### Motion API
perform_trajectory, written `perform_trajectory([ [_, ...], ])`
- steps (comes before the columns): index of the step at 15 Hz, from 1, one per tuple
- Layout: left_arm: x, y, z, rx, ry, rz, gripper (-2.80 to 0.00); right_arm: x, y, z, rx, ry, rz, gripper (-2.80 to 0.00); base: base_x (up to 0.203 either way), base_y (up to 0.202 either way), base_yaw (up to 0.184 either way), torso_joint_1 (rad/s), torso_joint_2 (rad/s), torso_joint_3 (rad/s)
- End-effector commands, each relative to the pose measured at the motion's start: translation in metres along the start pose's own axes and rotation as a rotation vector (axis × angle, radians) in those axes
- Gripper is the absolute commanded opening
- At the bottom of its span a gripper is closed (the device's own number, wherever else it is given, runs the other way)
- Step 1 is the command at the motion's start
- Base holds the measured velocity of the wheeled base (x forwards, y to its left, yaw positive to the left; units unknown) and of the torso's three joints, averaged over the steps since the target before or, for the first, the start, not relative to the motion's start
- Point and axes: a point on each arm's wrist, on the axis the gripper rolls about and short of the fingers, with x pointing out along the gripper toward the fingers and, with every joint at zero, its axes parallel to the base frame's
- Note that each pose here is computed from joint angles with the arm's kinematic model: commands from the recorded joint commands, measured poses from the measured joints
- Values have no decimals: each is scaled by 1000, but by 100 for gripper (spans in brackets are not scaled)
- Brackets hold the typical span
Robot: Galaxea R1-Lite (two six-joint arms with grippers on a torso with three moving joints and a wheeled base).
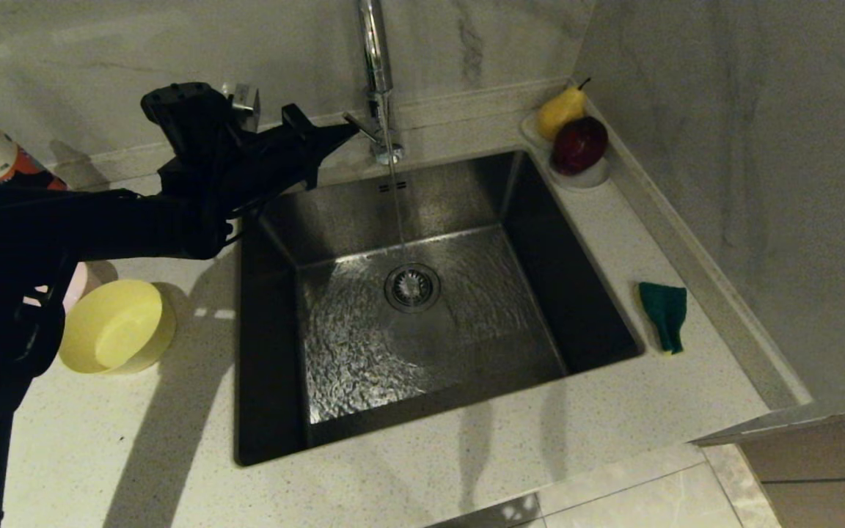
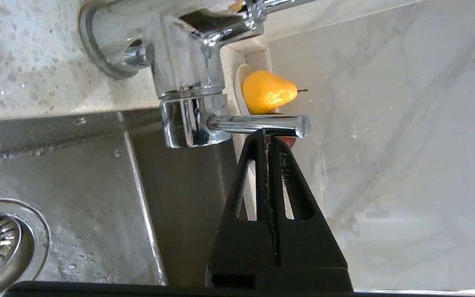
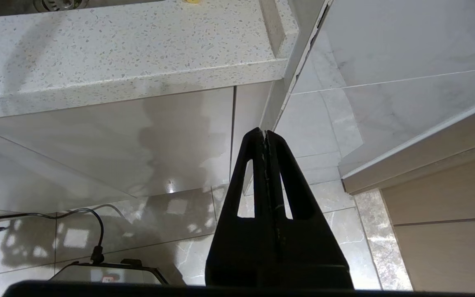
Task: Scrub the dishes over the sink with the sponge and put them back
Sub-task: Turn off the faucet
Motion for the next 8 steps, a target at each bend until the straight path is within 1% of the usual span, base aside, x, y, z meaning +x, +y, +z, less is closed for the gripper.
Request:
perform_trajectory([
  [1, 1, -7, 5, 9, -9, -20, -280, 0, 0, 0, -1, 1, 0, -280, 0, 0, 0, 0, 0, 0],
  [3, 3, -11, 11, 6, -12, -17, -280, 0, 0, 0, -1, 1, 0, -280, 0, 0, 0, 0, 0, 0],
  [6, 2, -6, 13, 2, -15, -5, -280, 0, 0, 0, -1, 1, 0, -280, 0, 0, 0, 0, 0, 0],
  [7, 2, -6, 13, 1, -16, -3, -280, 0, 0, 0, -1, 1, 1, -280, 0, 0, 0, 0, 0, 0],
  [8, 0, -10, 14, 2, -22, -1, -280, 0, 0, 0, -1, 1, 0, -280, 0, 0, 0, 0, 0, 0],
])
